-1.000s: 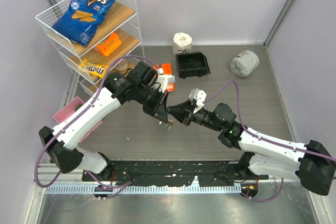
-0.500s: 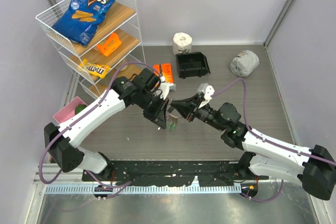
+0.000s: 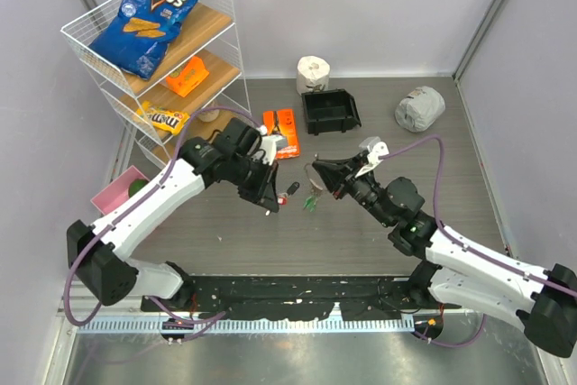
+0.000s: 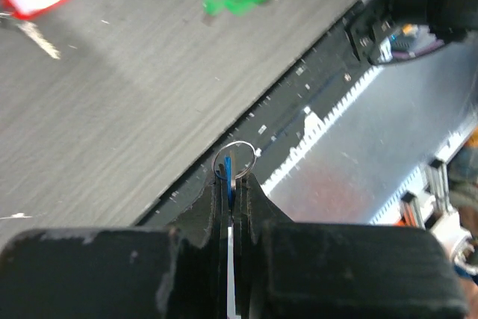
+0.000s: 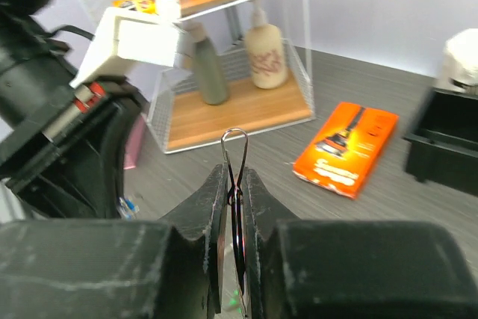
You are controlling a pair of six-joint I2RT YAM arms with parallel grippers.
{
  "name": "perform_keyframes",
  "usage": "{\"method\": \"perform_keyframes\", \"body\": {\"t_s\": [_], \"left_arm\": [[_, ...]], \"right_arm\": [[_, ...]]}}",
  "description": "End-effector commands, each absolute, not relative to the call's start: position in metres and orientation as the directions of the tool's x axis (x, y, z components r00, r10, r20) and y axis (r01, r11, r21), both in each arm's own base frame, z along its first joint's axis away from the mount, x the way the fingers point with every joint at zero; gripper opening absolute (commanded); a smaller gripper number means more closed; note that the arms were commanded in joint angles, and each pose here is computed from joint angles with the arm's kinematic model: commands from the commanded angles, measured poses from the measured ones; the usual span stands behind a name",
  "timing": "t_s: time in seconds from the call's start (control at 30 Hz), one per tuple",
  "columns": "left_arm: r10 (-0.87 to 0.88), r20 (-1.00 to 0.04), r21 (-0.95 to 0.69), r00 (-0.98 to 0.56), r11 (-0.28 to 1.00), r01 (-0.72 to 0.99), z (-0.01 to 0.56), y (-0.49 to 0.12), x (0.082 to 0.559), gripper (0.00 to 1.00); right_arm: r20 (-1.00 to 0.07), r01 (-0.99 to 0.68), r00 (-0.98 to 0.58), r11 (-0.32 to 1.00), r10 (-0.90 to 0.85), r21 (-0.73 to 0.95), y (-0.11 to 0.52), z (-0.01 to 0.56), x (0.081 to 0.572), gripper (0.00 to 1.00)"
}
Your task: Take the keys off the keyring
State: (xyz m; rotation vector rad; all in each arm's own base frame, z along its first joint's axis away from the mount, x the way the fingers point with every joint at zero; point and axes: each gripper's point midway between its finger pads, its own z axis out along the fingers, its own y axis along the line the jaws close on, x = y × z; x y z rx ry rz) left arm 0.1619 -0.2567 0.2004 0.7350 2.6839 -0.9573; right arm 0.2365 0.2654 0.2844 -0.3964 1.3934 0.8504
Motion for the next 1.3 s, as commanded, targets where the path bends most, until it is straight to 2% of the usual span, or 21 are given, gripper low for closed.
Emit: {"method": "perform_keyframes", "body": {"t_s": [0.0,0.2,0.43,0.63,0.73,0.93,1.0,1.1,1.13,1.2,1.27], "left_arm": [[0.230,-0.519,-0.464,-0.823,0.733,0.498,0.208,-0.251,0.210,0.00],[0.146,-0.564,-0.350,-0.813,0.849,0.395,0.164,-0.251,0.267,0.00],[0.128,-0.583,-0.295,-0.803,0.887,0.355,0.136,-0.275,0.324,0.00],[0.153,-0.529,-0.284,-0.835,0.895,0.344,0.109,-0.286,0.335,0.00],[0.141,-0.524,-0.299,-0.840,0.893,0.337,0.104,-0.291,0.338,0.00],[0.155,-0.529,-0.221,-0.834,0.924,0.312,0.093,-0.278,0.346,0.03],[0.155,-0.535,-0.187,-0.831,0.937,0.295,0.092,-0.273,0.351,0.12],[0.149,-0.548,-0.174,-0.823,0.942,0.286,0.104,-0.270,0.353,0.45],[0.146,-0.557,-0.171,-0.817,0.943,0.285,0.108,-0.269,0.351,0.61],[0.137,-0.589,-0.183,-0.796,0.937,0.297,0.121,-0.265,0.345,0.72],[0.119,-0.628,-0.224,-0.769,0.919,0.326,0.139,-0.265,0.336,0.75]], "right_arm": [[-0.959,-0.598,0.015,0.772,0.283,0.218,0.227,0.297,0.248,0.05],[-0.983,-0.510,0.041,0.850,0.178,0.132,0.188,0.300,0.240,0.05],[-0.992,-0.425,0.058,0.902,0.112,0.077,0.151,0.308,0.229,0.05],[-0.995,-0.383,0.046,0.921,0.092,0.068,0.134,0.303,0.223,0.05],[-0.995,-0.381,0.040,0.922,0.096,0.074,0.134,0.301,0.223,0.05],[-0.995,-0.387,0.033,0.919,0.094,0.074,0.135,0.302,0.222,0.05],[-0.995,-0.389,0.030,0.918,0.094,0.075,0.137,0.301,0.223,0.05],[-0.996,-0.401,0.013,0.913,0.087,0.075,0.142,0.298,0.225,0.05],[-0.995,-0.410,0.008,0.908,0.095,0.084,0.145,0.300,0.224,0.05],[-0.996,-0.435,-0.010,0.897,0.085,0.081,0.152,0.298,0.225,0.05],[-0.996,-0.471,-0.026,0.878,0.083,0.086,0.162,0.297,0.224,0.05]]}}
